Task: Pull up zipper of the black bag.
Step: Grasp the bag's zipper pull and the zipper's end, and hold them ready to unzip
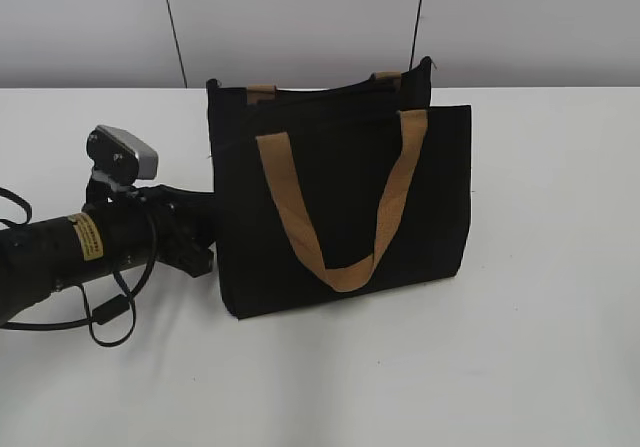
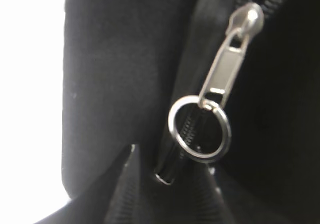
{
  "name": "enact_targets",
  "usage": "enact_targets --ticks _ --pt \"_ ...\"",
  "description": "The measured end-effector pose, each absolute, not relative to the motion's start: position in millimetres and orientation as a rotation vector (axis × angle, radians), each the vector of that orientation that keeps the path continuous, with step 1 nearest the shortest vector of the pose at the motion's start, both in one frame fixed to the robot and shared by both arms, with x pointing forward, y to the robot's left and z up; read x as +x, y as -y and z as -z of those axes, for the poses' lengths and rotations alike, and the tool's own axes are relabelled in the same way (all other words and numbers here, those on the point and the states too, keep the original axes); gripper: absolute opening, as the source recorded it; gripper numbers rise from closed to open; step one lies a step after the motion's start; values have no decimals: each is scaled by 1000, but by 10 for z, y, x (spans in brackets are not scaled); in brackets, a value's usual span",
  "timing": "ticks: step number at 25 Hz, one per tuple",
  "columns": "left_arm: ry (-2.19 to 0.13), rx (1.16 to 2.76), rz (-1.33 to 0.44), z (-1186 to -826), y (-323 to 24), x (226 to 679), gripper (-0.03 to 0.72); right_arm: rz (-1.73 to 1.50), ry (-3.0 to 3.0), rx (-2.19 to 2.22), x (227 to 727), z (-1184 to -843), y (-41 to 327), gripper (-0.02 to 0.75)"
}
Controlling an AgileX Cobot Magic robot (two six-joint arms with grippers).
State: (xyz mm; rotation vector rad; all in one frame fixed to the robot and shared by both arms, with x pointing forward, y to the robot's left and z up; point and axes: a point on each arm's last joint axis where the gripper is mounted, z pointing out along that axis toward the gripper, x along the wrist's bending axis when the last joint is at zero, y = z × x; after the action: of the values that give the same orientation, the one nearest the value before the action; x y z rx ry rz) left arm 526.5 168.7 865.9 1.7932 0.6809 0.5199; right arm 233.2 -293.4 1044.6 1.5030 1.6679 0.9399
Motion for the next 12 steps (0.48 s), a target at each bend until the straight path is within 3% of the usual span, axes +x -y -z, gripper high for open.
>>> enact_targets --ticks 7,12 --pt "-702 1832 -512 -8622 -1700 5260 31 -940 -1668 1503 2332 -10446 2934 379" --pt "-695 1826 -530 -8715 -1703 5265 21 -940 -1668 1503 2332 -10446 2934 379"
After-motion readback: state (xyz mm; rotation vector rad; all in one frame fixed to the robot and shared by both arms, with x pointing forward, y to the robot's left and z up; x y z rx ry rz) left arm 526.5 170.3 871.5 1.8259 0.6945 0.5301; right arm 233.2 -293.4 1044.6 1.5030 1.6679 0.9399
